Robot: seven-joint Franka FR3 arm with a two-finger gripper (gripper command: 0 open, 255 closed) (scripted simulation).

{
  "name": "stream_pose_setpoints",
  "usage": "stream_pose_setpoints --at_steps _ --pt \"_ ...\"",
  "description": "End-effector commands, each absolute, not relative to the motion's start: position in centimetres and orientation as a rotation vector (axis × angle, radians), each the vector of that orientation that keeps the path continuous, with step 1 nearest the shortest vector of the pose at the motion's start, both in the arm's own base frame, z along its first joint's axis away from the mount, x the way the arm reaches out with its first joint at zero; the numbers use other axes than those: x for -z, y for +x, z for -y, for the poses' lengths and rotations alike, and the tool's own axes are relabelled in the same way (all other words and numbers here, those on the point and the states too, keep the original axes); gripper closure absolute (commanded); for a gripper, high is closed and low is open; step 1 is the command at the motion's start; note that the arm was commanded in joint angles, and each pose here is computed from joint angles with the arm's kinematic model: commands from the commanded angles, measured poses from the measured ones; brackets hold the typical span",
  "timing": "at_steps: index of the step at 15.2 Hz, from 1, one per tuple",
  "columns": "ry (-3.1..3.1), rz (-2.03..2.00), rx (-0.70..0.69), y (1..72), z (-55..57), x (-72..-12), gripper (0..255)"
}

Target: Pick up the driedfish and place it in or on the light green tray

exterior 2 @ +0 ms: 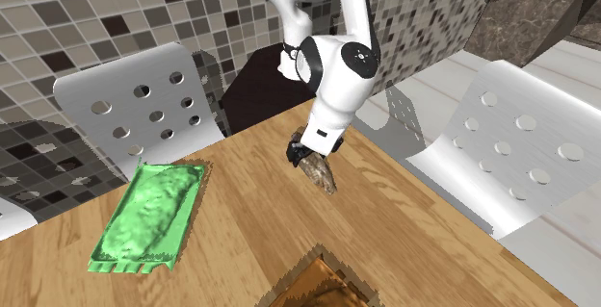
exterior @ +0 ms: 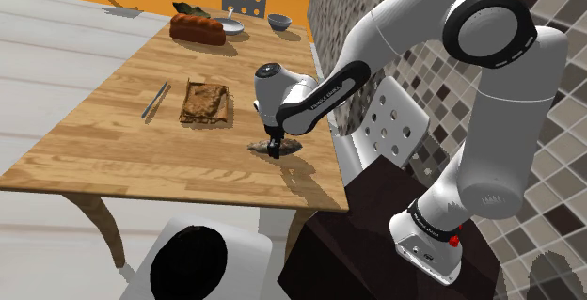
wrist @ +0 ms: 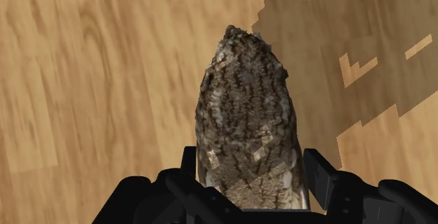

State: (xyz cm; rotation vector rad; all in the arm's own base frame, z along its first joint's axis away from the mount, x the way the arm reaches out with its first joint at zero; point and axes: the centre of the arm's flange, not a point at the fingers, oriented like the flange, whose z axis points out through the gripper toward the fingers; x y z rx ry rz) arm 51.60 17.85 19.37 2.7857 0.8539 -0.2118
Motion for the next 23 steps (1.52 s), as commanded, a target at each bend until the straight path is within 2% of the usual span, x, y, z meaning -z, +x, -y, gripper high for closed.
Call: stream_pose_setpoints --at_steps 1,5,23 --pt "2.786 -0.854 0.211 51.6 -17.9 -19.4 255" --pt "2.786 -0.854 0.211 51.6 -17.8 -19.4 255" --pt "2.786 -0.854 0.211 51.6 -17.8 -28.9 255"
